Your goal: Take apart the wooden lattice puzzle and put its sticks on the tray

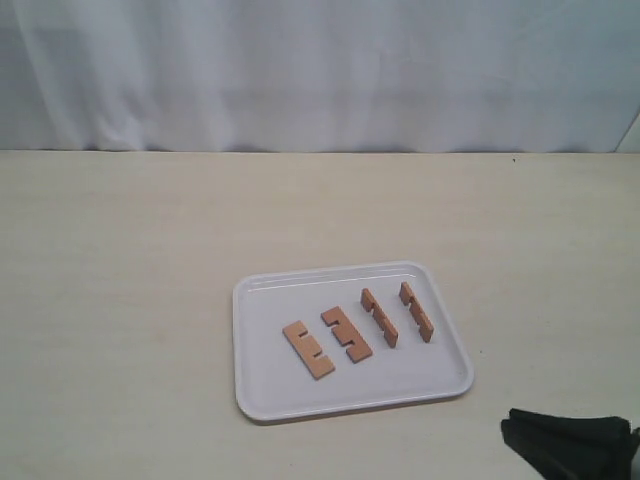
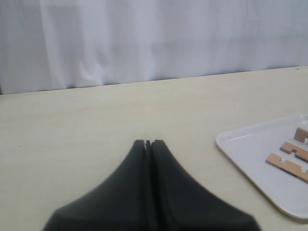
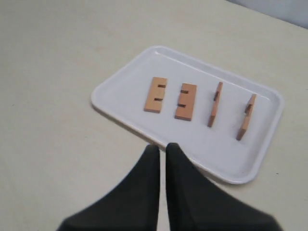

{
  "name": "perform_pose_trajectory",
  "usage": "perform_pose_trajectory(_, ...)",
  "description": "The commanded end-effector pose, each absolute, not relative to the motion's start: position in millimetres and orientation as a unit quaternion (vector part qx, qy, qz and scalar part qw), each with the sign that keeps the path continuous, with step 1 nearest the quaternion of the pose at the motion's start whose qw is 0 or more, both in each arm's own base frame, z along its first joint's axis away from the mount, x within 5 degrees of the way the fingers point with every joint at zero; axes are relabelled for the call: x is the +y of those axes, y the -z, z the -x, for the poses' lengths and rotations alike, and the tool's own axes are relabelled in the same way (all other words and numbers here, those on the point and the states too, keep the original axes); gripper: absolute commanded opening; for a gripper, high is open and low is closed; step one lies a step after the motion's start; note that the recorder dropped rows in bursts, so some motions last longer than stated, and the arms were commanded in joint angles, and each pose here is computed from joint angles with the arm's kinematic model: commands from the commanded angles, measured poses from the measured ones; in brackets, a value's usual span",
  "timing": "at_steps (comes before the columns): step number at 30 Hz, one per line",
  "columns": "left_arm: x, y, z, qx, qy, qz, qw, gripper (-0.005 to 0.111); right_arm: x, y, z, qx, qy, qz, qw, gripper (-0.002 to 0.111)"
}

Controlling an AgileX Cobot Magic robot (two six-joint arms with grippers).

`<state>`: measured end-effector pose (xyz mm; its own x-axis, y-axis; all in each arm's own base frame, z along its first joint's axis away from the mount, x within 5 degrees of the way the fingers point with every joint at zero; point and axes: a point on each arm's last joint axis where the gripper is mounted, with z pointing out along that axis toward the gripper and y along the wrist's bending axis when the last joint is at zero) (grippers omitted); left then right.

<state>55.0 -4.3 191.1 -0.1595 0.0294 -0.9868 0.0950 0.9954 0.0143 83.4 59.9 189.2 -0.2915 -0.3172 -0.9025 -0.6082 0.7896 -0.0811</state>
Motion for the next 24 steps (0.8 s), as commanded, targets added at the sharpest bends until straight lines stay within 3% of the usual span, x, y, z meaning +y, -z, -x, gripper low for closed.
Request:
perform_pose_trajectory(1,-4.5,-191.3,-55.2,0.758,0.028,-0.04,0.65,0.0,40.1,-182.4,-79.7,0.792,-0.108,0.223,0.558,0.004)
perform_pose_trajectory(10,-4.5,-191.3,-55.2,0.758,0.028,-0.04,0.65,0.0,2.1,-191.6,-55.8,0.757,-0.031,0.051,0.651,0.004)
perform_pose_trajectory(24,-4.4,-191.0,-55.2,0.759,0.027,-0.04,0.649,0.0,-8.6,-192.0,-55.3,0.756,0.023,-0.033,0.653,0.004)
